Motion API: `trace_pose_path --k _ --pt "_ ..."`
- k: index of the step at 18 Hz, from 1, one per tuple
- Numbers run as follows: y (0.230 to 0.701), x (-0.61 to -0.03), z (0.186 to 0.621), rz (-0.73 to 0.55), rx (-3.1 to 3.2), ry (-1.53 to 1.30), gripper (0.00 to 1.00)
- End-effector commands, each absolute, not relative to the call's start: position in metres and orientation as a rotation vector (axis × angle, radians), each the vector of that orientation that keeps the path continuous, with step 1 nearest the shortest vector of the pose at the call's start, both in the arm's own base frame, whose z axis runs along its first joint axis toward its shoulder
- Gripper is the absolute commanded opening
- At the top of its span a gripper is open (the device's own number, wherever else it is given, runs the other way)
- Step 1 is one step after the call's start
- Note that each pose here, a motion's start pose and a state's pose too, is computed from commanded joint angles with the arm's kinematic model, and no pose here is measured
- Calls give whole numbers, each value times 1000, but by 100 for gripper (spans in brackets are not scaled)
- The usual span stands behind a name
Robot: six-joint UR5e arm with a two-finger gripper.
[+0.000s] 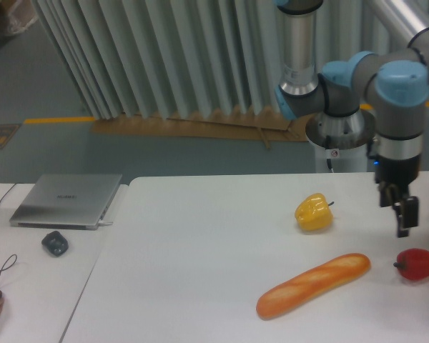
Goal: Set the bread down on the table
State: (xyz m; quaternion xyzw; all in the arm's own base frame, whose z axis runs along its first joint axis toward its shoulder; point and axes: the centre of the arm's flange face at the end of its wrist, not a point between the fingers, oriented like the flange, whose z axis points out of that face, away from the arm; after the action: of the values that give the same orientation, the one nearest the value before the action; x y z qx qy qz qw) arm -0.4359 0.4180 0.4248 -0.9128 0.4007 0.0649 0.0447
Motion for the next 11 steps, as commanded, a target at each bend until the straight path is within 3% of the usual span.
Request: trace_pose_path --k 6,11 --pt "368 -479 424 213 -2759 1334 100" --pt "353 -486 420 155 -2758 1342 100"
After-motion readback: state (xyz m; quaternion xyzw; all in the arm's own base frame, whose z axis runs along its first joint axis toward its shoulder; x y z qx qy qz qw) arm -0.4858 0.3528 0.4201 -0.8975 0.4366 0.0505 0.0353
